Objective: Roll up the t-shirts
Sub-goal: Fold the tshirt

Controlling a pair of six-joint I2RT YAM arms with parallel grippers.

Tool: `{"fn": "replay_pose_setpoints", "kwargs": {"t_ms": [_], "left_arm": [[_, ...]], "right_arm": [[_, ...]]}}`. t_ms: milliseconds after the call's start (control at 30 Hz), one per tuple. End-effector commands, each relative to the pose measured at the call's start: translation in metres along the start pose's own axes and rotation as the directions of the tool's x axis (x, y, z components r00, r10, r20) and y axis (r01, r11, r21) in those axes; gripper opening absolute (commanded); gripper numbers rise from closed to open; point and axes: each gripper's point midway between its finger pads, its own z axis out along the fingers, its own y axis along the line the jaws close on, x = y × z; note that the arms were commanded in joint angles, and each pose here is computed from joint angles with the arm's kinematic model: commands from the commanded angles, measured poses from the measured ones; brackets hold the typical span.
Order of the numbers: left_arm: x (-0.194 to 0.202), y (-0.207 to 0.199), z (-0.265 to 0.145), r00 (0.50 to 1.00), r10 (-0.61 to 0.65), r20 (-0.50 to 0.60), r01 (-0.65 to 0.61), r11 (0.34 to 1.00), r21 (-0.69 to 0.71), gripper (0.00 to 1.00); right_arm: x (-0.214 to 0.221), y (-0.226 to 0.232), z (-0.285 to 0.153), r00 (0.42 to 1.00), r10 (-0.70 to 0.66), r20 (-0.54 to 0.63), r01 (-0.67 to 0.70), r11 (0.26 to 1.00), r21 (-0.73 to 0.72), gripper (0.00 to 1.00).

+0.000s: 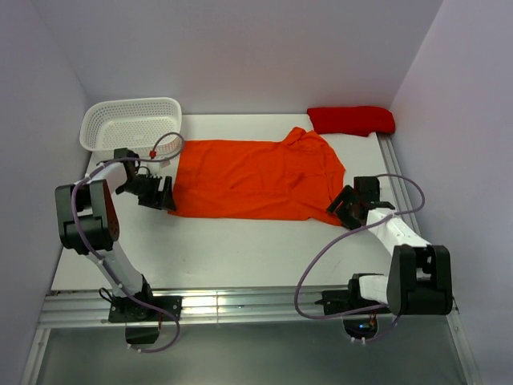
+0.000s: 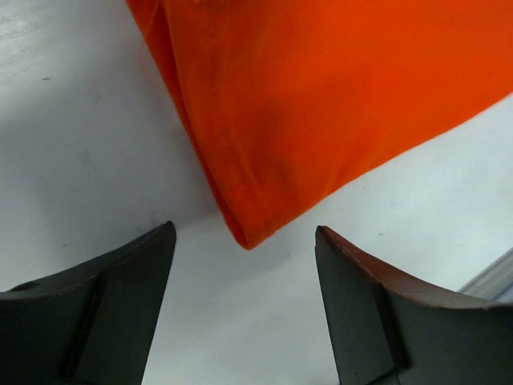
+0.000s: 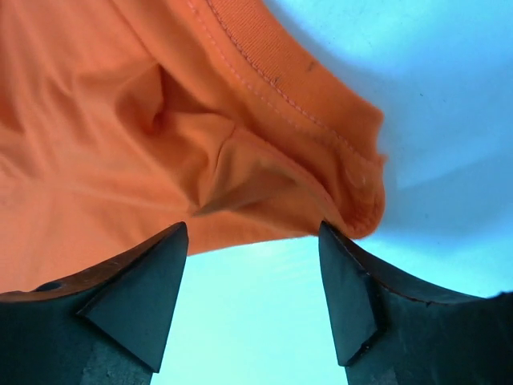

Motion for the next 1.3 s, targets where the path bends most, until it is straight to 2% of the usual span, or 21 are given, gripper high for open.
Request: {"fn": "replay_pose_setpoints", "kwargs": {"t_ms": [0, 133, 367, 633, 867, 967, 1133, 1267], "left_arm": [[-0.004, -0.010, 0.000, 0.999, -0.005, 0.032, 0.000, 0.991, 0.132, 0.78], [0.000, -0.010, 0.004, 0.999, -0.031, 0.028, 0.025, 0.984, 0.178, 0.77], [0.004, -0.006, 0.009, 0.998, -0.053, 0.025, 0.048, 0.986, 0.157, 0.77], [0.005, 0.007, 0.014, 0.997, -0.069, 0.017, 0.067, 0.993, 0.094, 0.75], [0.002, 0.012, 0.016, 0.996, -0.089, 0.019, 0.087, 0.993, 0.080, 0.74], [0.001, 0.012, 0.019, 0.995, -0.100, 0.015, 0.098, 0.992, 0.079, 0.72], [0.002, 0.007, 0.028, 0.995, -0.103, -0.010, 0.104, 0.991, 0.081, 0.62], [0.003, 0.000, 0.037, 0.995, -0.097, -0.026, 0.098, 0.993, 0.063, 0.51]], "right_arm": [[-0.011, 0.005, -0.009, 0.996, 0.045, 0.073, -0.042, 0.998, -0.045, 0.74], [-0.009, -0.004, -0.012, 0.993, 0.078, 0.093, -0.075, 0.997, -0.037, 0.77], [-0.029, -0.015, -0.020, 0.987, 0.061, 0.147, -0.068, 0.997, 0.041, 0.79], [-0.037, -0.026, -0.006, 0.994, 0.018, 0.109, -0.030, 0.993, 0.116, 0.80], [-0.038, -0.021, 0.004, 0.996, 0.019, 0.089, -0.028, 0.995, 0.097, 0.80], [-0.039, -0.017, 0.005, 0.995, 0.025, 0.093, -0.032, 0.997, 0.075, 0.75], [-0.039, -0.009, 0.007, 0.996, 0.027, 0.084, -0.031, 0.999, 0.039, 0.56], [-0.037, -0.008, 0.006, 0.996, 0.031, 0.081, -0.033, 0.999, 0.027, 0.54]]}}
